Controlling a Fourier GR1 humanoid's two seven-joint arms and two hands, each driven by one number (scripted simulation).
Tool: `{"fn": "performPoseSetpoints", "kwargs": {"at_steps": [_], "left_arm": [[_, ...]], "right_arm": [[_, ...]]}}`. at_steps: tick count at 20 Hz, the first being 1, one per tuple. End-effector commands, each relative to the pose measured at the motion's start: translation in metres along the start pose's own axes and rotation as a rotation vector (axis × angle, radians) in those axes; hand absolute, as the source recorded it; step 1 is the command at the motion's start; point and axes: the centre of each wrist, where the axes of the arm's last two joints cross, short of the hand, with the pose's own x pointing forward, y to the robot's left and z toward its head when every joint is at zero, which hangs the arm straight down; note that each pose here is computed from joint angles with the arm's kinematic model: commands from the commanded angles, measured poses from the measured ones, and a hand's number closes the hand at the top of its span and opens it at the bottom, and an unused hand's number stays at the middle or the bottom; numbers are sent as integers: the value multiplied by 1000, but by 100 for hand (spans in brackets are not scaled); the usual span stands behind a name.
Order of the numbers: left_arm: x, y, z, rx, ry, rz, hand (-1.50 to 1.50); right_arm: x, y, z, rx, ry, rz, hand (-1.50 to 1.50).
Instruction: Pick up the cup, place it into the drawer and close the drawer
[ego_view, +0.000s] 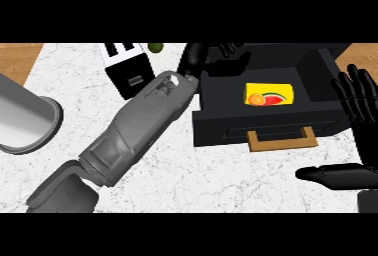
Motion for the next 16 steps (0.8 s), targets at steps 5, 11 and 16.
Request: {"fn": "performPoseSetpoints", "kwargs": {"at_steps": [5,11,16], "left_arm": [[-8,-8,5,-5,62,-151,-150],[-9,-12,10,33,-22,-84,-150],[-1,-15,9,38,-117,4,-150]], "right_arm": [[8,-2,-9,36,-19,-1,-150],[-3,-12,0,44,-37,-77,-150],[10,-6,-1,141,-40,-181,150]]}}
